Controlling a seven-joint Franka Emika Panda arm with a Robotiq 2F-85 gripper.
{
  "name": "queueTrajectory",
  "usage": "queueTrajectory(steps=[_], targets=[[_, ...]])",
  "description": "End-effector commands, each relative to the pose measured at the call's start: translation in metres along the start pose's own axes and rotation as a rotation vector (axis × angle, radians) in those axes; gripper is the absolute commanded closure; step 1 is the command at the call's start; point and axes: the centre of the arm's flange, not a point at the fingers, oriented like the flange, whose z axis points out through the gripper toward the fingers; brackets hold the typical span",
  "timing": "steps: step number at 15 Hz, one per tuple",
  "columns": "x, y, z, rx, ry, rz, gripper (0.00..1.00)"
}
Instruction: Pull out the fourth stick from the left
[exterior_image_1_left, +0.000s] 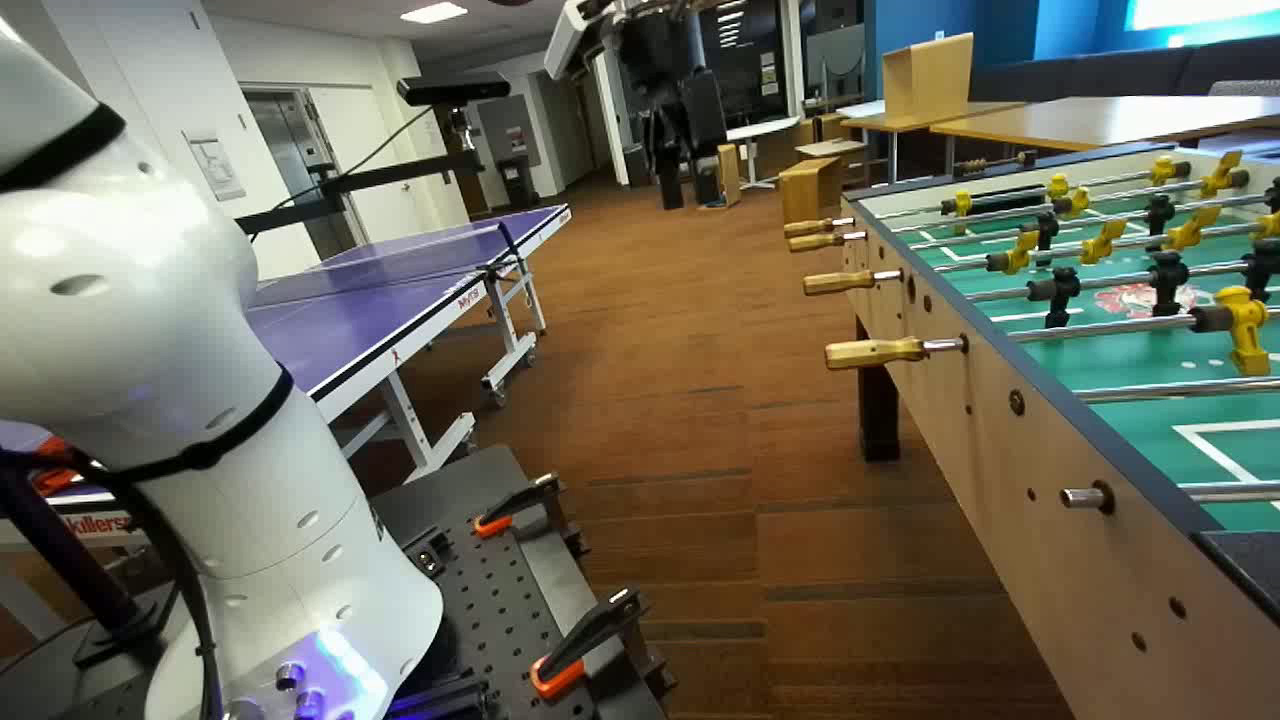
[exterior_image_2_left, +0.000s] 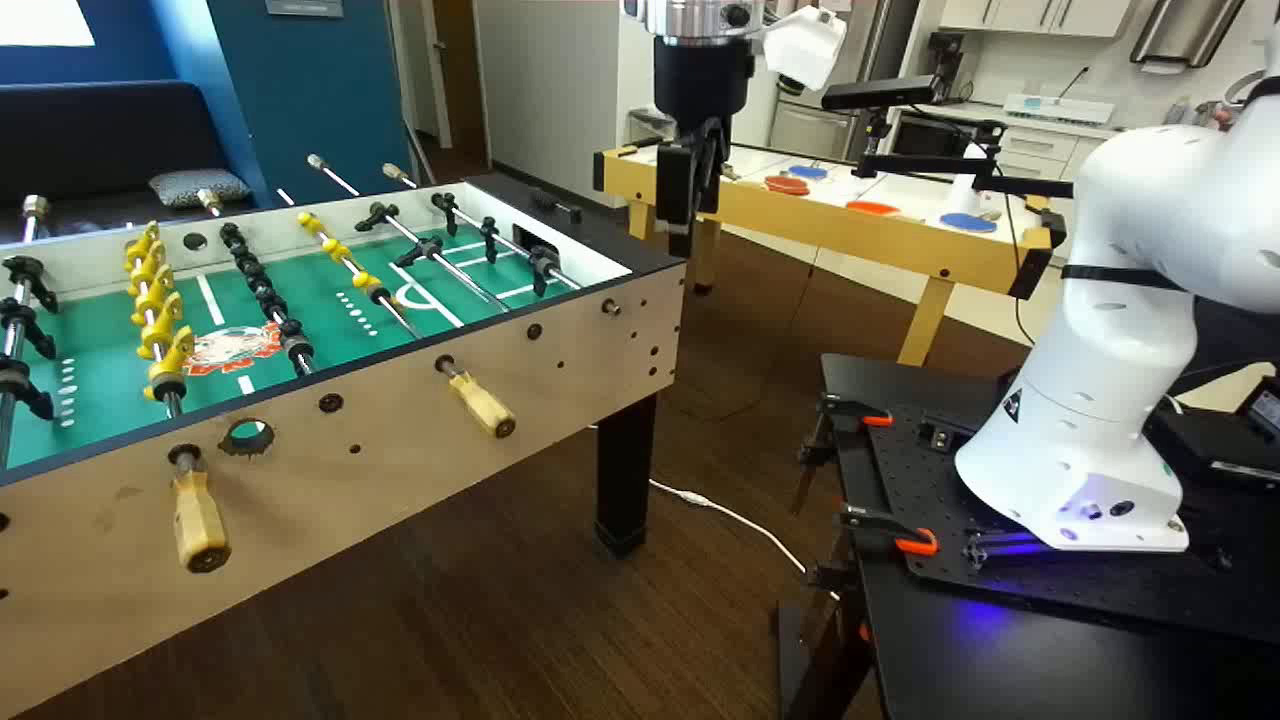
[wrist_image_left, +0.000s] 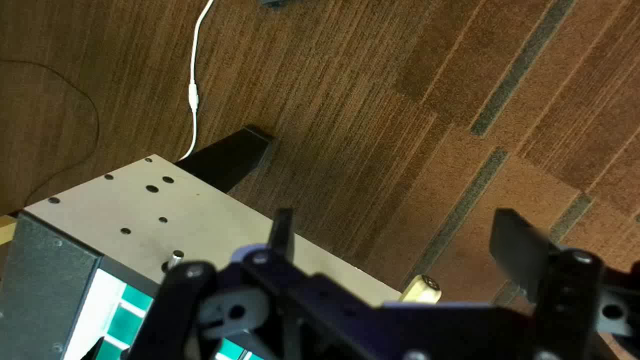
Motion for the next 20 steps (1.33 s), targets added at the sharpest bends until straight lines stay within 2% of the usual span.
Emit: queueTrajectory(steps=[1, 10, 12, 16, 20], targets=[[0.000, 0.000, 0.000, 0.000, 0.000, 0.000, 0.00], [0.000, 0.000, 0.000, 0.000, 0.000, 0.000, 0.00], [0.010, -0.010, -0.003, 0.014, 0.016, -0.002, 0.00], [0.049, -0.039, -0.010, 0.069, 0.085, -0.007, 0.00], [0.106, -0.075, -0.012, 0.139, 0.166, 0.030, 0.00]])
